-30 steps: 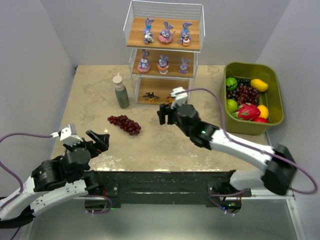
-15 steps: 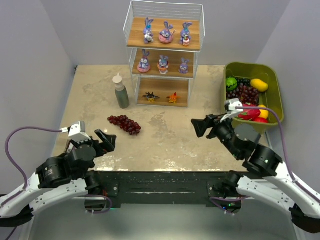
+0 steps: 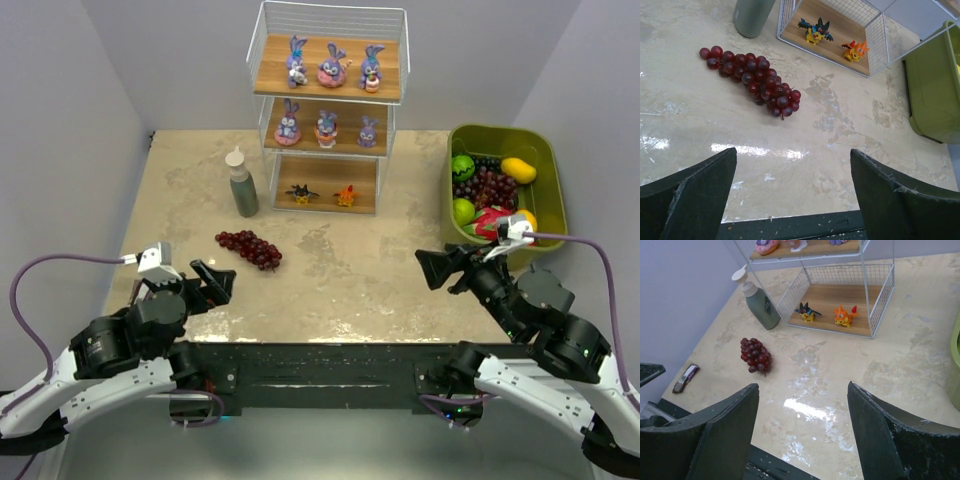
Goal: Place and organize the plastic toys onto the shelf
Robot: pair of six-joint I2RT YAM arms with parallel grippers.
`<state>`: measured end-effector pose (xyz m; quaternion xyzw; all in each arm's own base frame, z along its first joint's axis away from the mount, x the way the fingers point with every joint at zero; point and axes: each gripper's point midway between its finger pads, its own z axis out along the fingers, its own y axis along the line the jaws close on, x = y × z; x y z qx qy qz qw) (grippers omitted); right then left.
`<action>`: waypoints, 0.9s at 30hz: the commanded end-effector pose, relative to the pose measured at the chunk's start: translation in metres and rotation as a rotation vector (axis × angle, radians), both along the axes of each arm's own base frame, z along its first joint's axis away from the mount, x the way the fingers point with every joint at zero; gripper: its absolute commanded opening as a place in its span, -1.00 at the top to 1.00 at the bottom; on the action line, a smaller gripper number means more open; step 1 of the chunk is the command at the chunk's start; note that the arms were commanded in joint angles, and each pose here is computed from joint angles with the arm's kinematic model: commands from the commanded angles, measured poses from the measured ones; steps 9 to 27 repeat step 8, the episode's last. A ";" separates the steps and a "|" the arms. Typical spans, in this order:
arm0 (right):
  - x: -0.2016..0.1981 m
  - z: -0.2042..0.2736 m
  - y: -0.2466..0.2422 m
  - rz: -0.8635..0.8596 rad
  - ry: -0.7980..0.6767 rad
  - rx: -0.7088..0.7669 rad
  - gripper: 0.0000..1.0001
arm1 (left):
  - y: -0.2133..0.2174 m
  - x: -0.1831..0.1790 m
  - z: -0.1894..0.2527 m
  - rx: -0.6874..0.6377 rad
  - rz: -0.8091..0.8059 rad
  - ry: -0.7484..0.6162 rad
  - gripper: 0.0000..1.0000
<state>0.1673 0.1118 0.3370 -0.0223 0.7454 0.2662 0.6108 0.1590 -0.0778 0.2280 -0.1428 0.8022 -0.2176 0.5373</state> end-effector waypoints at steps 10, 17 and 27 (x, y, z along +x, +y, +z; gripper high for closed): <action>0.001 -0.013 -0.010 -0.052 0.033 -0.008 -0.55 | 0.001 0.003 0.008 0.000 0.014 -0.022 -0.99; 0.001 -0.013 -0.010 -0.052 0.033 -0.008 -0.55 | 0.001 0.003 0.008 0.000 0.014 -0.022 -0.99; 0.001 -0.013 -0.010 -0.052 0.033 -0.008 -0.55 | 0.001 0.003 0.008 0.000 0.014 -0.022 -0.99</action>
